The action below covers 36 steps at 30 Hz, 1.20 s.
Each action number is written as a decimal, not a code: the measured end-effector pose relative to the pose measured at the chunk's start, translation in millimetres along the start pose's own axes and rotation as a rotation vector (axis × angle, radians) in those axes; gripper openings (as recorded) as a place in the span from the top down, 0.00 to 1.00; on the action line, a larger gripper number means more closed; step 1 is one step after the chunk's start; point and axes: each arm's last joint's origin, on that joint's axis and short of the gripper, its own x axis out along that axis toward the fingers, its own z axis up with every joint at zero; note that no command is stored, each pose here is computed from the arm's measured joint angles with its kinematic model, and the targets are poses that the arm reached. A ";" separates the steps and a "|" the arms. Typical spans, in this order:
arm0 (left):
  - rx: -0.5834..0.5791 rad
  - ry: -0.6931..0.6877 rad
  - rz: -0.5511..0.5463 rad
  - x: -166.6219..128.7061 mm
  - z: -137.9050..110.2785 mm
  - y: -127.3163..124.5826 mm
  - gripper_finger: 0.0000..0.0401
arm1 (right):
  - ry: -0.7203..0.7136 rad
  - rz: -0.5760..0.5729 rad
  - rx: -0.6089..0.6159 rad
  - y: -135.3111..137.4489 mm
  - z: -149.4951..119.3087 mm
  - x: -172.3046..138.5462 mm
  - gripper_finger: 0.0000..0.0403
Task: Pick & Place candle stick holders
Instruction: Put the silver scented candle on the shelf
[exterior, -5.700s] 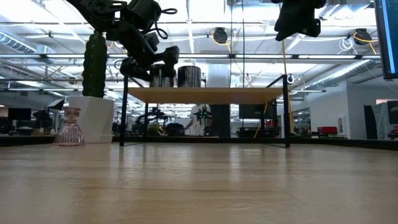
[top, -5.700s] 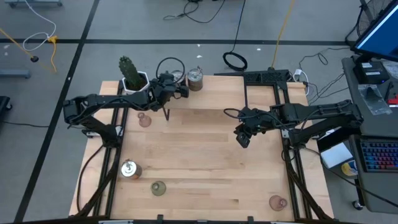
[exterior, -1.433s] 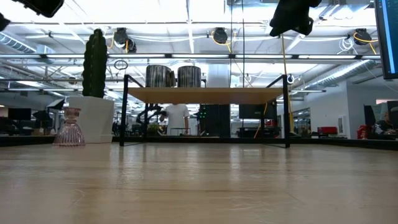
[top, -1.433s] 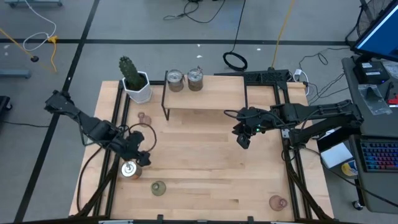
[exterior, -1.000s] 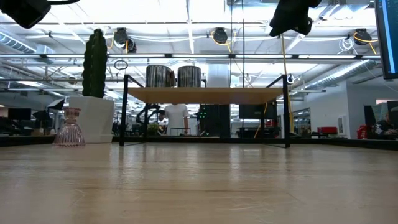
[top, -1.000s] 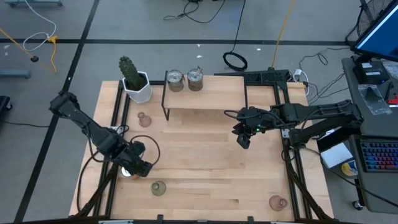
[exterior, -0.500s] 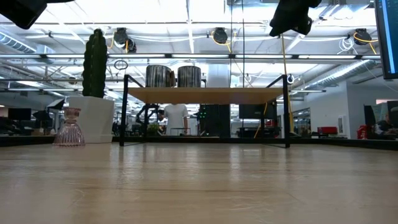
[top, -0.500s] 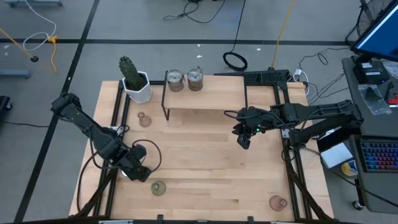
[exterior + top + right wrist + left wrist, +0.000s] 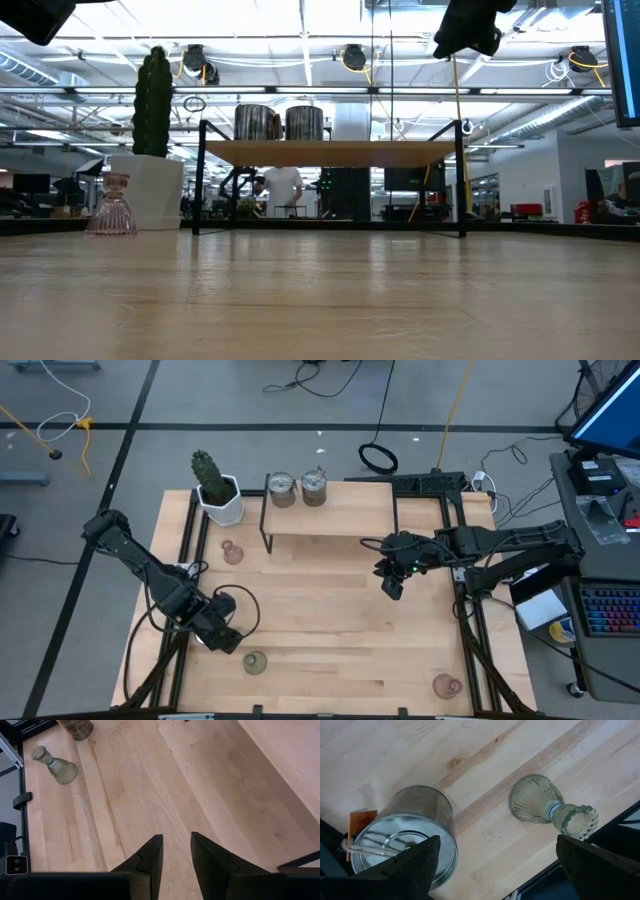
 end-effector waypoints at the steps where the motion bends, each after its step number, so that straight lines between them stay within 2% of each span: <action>1: -0.001 0.000 0.000 0.0 0.1 0.0 0.02 | 0.000 0.000 0.000 -0.1 0.0 0.0 0.77; 9: -0.080 0.000 0.000 0.0 0.1 0.0 0.02 | 0.000 0.000 -0.045 0.0 0.0 0.0 0.77; 18: -0.113 -0.035 -0.004 0.0 1.1 0.0 0.02 | -0.017 -0.039 -0.161 -1.1 0.6 0.0 0.78; 23: -0.122 -0.018 0.043 9.0 0.5 -2.9 0.02 | -0.044 -0.043 -0.199 -2.7 0.7 -7.3 0.78; 28: -0.129 0.019 0.113 22.5 -0.4 -6.5 0.02 | -0.099 -0.033 -0.212 -5.7 0.4 -23.5 0.78; 31: -0.140 0.017 0.126 26.2 -0.3 -8.7 0.02 | -0.153 -0.056 -0.205 -9.2 -0.5 -34.5 0.78; 36: -0.172 0.015 0.131 28.0 0.0 -9.6 0.02 | -0.255 -0.013 -0.164 -18.5 -15.4 -40.4 0.78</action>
